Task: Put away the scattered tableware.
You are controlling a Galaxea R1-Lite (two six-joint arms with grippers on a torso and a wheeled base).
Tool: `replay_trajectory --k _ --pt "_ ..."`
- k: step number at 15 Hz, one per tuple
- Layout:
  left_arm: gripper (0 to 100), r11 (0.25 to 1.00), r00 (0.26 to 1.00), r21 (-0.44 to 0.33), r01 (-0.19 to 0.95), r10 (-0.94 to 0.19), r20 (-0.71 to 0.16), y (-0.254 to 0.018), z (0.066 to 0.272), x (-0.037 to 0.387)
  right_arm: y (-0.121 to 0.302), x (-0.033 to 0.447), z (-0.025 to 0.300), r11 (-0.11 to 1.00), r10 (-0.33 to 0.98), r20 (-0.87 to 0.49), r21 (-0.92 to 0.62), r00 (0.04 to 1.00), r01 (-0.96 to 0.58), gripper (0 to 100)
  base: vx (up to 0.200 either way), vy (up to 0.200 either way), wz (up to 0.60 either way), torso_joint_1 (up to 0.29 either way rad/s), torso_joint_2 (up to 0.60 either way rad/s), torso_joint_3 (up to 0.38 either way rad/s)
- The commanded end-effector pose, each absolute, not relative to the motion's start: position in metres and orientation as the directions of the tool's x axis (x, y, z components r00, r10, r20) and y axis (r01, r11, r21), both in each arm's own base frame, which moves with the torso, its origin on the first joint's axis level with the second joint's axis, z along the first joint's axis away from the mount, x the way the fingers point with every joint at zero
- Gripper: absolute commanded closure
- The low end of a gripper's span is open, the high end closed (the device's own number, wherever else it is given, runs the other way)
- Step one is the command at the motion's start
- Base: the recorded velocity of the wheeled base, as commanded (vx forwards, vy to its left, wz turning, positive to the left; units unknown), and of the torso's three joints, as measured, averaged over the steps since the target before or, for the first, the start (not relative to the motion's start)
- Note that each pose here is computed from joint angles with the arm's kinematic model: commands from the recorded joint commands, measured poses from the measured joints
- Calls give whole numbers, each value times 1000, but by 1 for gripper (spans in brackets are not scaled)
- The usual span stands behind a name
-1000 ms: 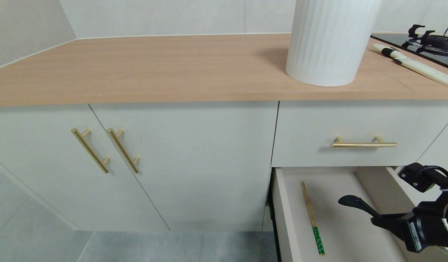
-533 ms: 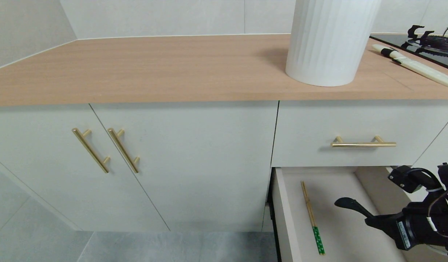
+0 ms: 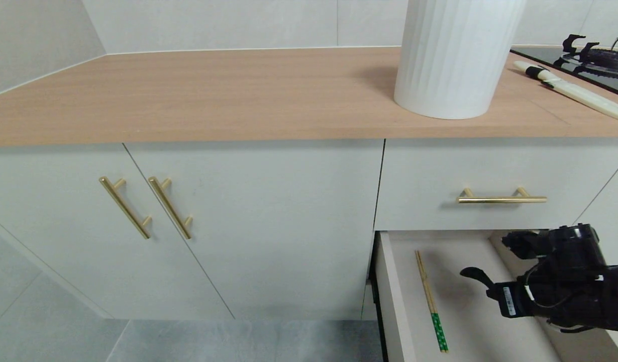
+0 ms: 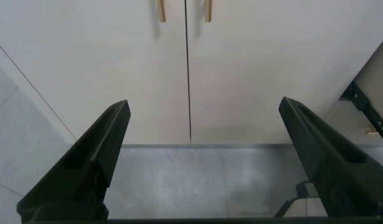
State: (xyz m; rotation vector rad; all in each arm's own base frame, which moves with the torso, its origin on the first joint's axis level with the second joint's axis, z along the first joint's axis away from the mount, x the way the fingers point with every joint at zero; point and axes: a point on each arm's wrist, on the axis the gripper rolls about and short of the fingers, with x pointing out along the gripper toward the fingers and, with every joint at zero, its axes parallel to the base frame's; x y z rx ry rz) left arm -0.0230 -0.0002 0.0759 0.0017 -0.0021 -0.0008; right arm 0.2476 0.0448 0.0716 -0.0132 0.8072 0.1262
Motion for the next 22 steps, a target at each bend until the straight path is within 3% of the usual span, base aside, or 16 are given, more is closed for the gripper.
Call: replay_trajectory --k 1,8,13,14,19,22 --pt "0 1000 1000 2 0 0 2 0 76 -23 47 264 24 997 74 -790 38 609 -72 100 0 0 0 0 0 0" --pt "0 1000 1000 2 0 0 2 0 76 -23 43 276 1 1000 7 -759 0 651 -11 100 0 0 0 0 0 0" --pt "0 1000 1000 2 0 0 2 0 76 -23 42 280 2 999 2 -723 26 691 25 100 0 0 0 0 0 0" --pt "0 1000 1000 2 0 0 2 0 76 -23 42 280 3 999 2 -721 26 693 25 0 0 0 0 0 0 0" --pt "0 1000 1000 2 0 0 2 0 76 -23 42 278 17 999 7 -688 35 726 23 0 0 0 0 0 0 0" --pt "0 1000 1000 2 0 0 2 0 76 -23 38 262 65 998 16 -582 54 813 19 0 0 0 0 0 0 0"
